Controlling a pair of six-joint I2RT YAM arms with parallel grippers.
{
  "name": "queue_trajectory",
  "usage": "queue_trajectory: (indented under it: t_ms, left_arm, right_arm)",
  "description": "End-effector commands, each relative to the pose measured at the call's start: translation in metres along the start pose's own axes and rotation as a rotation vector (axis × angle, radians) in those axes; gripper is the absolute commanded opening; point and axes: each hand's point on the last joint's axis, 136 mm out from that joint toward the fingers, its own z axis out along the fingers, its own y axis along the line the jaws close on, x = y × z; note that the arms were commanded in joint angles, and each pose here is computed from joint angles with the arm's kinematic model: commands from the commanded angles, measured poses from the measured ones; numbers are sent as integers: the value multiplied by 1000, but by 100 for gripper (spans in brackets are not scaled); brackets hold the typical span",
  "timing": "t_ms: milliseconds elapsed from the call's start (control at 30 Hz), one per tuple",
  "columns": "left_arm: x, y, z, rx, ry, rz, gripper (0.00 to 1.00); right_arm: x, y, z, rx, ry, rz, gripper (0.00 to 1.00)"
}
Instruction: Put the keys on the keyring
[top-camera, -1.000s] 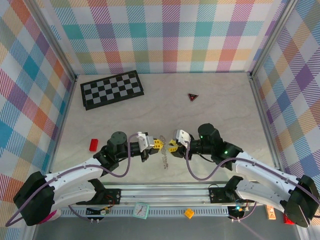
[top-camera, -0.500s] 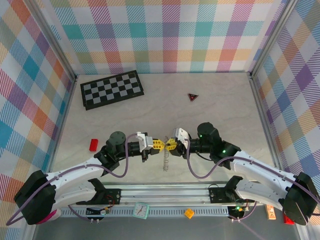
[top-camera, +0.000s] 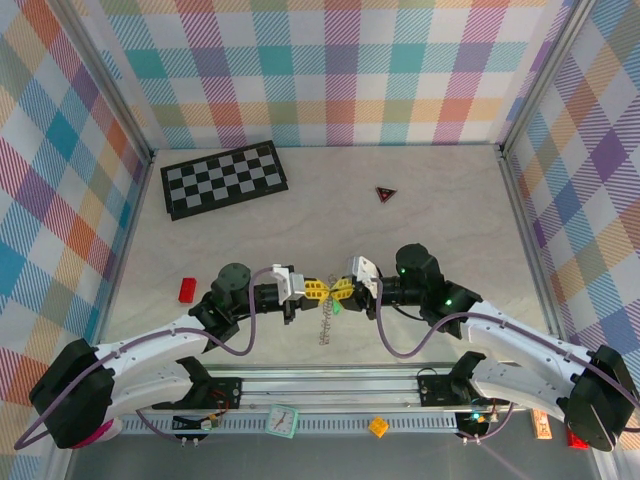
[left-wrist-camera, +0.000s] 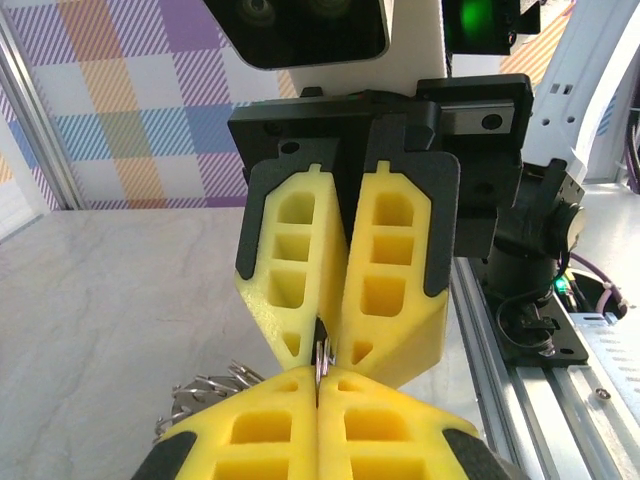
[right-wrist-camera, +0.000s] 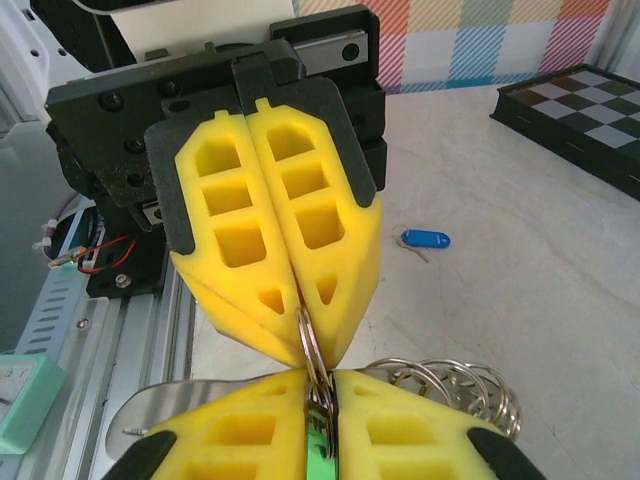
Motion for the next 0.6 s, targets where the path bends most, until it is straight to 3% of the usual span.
queue_trajectory:
  t_ms: [0,67,133,233,333,567]
  left_arm:
    - [-10,-4,-1,31,-48,20,0]
    - [-10,-3,-1,26,-46,18,0]
    - [-9,-2,0,16,-39,13,0]
    - [1,6,-2,-34,15,5,22]
    - [13,9,-5,-60,103,11,31]
    - [25,9,-5,-19,258,46,28]
  right_arm:
    - [-15,9,-2,-51,-62,-67,7]
    - [-16,10,-2,-58,-59,-71,0]
    - [-14,10,-1,-64,-42,-74,0]
    - [-7,7,-1,-47,7,-84,0]
    - [2,2,-1,-30,85,-93,0]
    - [10,-5,0,-36,215,-115,0]
